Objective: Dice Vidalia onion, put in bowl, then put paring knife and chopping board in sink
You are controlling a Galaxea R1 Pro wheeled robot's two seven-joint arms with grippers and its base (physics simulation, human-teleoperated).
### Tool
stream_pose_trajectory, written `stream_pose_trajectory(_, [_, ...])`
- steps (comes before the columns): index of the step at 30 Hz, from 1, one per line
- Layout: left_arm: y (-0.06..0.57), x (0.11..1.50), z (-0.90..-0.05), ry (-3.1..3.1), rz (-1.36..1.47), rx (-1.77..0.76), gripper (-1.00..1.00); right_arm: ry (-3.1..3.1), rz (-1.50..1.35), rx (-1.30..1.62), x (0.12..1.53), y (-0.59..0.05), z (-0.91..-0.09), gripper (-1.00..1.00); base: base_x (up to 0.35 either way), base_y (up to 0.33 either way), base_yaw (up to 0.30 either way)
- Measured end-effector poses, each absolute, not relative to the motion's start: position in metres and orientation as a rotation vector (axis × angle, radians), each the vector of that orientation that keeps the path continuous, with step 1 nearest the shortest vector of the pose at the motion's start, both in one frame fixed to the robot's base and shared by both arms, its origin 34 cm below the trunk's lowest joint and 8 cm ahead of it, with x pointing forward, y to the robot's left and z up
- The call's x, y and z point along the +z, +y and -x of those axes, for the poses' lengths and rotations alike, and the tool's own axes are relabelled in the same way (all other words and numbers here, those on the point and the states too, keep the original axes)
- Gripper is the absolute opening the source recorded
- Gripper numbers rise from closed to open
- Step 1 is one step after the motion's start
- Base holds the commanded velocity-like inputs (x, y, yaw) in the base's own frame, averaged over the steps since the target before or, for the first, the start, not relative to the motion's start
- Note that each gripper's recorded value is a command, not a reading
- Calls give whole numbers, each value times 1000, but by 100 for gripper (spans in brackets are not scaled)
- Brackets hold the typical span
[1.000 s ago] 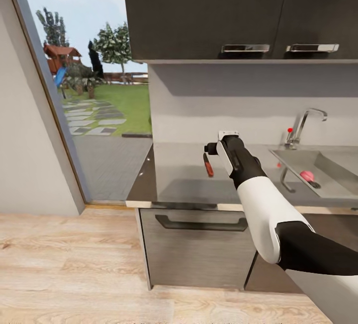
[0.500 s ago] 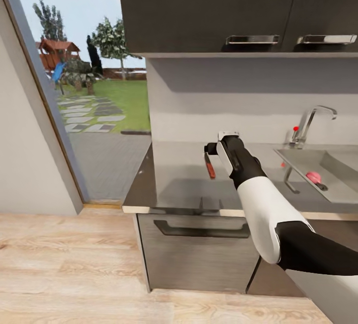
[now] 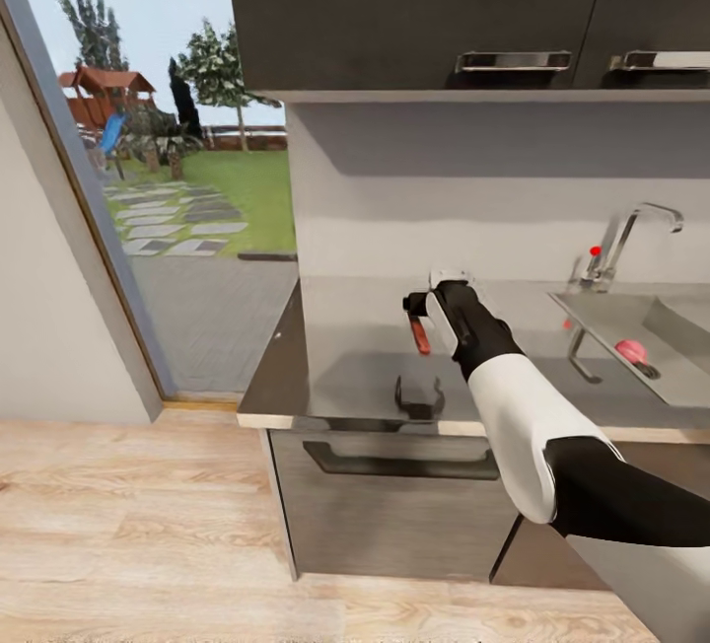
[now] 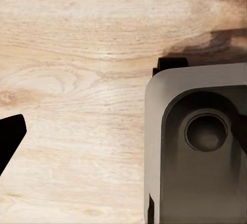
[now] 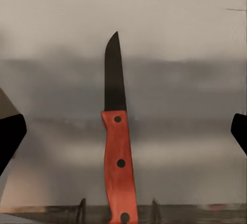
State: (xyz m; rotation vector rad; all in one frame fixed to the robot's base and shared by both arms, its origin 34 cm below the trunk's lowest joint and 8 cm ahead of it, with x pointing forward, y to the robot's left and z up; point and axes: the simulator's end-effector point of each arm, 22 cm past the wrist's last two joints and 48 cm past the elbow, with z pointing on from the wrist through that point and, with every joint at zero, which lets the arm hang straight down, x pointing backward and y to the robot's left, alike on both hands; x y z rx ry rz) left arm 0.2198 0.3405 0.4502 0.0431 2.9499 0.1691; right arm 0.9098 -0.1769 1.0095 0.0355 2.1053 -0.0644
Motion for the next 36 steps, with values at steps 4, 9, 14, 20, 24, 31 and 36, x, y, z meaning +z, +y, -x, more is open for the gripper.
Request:
stream_pose_trajectory(4, [341,450,-217,2957,-44,169,100,2109,-36,-64,998,-176,-912,100,0,0,0])
stream_pose_trajectory(9, [341,449,-214,2964,-45,169,100,2112,-37,-64,990,-176,-914,100,0,0,0])
stream_pose_trajectory(14, [341,448,-211,2972,-45,170,100,2119,-37,-64,984,-176,-916,100,0,0,0])
stream_pose_trajectory(20, [341,448,-208,2982,-46,170,100,2129,-36,-64,976,-176,-917,100,0,0,0])
stream_pose_trajectory(24, [340,447,-205,2988,-46,168,100,2136,-22,-42,971,-171,-918,100,0,0,0])
stream_pose_trajectory(31, [340,447,-201,3000,-47,169,100,2148,-4,-13,962,-165,-920,100,0,0,0])
stream_pose_trajectory(36, [340,446,-198,3007,-48,169,100,2156,-1,-8,956,-164,-921,100,0,0,0])
